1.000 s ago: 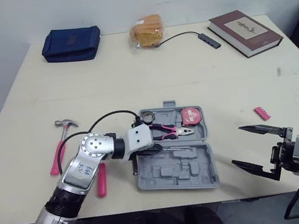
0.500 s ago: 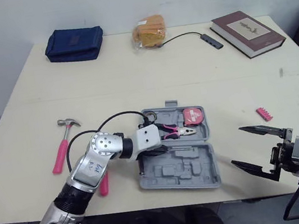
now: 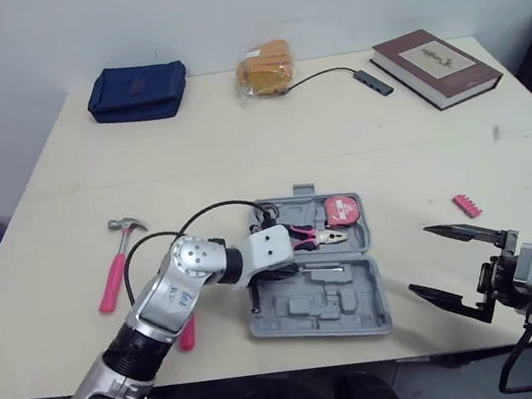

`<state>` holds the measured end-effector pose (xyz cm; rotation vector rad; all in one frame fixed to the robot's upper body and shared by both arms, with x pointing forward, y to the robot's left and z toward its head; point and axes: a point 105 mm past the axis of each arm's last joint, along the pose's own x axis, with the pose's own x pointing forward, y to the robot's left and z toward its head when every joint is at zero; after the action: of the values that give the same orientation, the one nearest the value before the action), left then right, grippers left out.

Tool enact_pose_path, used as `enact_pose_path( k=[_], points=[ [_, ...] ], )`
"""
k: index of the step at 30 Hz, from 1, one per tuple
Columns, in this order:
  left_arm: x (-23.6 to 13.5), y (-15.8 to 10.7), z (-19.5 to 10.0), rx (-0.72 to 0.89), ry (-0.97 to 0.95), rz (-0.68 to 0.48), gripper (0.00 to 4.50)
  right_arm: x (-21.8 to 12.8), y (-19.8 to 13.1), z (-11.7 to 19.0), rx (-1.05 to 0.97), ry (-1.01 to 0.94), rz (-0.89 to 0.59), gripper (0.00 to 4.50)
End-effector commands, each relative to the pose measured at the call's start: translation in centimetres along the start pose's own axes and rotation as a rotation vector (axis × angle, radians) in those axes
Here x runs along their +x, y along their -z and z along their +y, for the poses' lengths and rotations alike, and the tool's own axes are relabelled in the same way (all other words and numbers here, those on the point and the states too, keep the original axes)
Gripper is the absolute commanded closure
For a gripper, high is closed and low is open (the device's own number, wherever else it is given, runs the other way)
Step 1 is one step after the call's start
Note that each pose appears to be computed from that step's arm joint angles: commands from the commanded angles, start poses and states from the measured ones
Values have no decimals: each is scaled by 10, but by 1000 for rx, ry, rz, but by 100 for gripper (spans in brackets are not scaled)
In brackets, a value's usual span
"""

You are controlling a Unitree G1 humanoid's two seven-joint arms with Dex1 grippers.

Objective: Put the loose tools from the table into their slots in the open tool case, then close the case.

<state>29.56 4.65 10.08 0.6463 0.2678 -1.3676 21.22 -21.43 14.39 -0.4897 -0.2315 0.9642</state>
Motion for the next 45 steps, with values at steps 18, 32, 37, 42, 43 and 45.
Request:
enact_pose_path(
  k=[18,32,37,42,43,45],
  points=[
    [-273,83,35,-233,-910,-207,3,-173,23,-63,-91,539,348,0],
    [-459,191,-87,-600,-1718,89,3,-287,56,-30,0,970,671,0],
    [-464,193,-99,-614,-1752,76,3,-289,58,-24,8,950,690,0],
    [-444,185,-87,-592,-1660,4,3,-255,66,-38,14,876,572,0],
    [-439,184,-83,-589,-1643,-19,3,-243,68,-43,11,851,534,0],
    [-426,180,-75,-584,-1606,-58,3,-220,71,-50,6,796,464,0]
  ],
)
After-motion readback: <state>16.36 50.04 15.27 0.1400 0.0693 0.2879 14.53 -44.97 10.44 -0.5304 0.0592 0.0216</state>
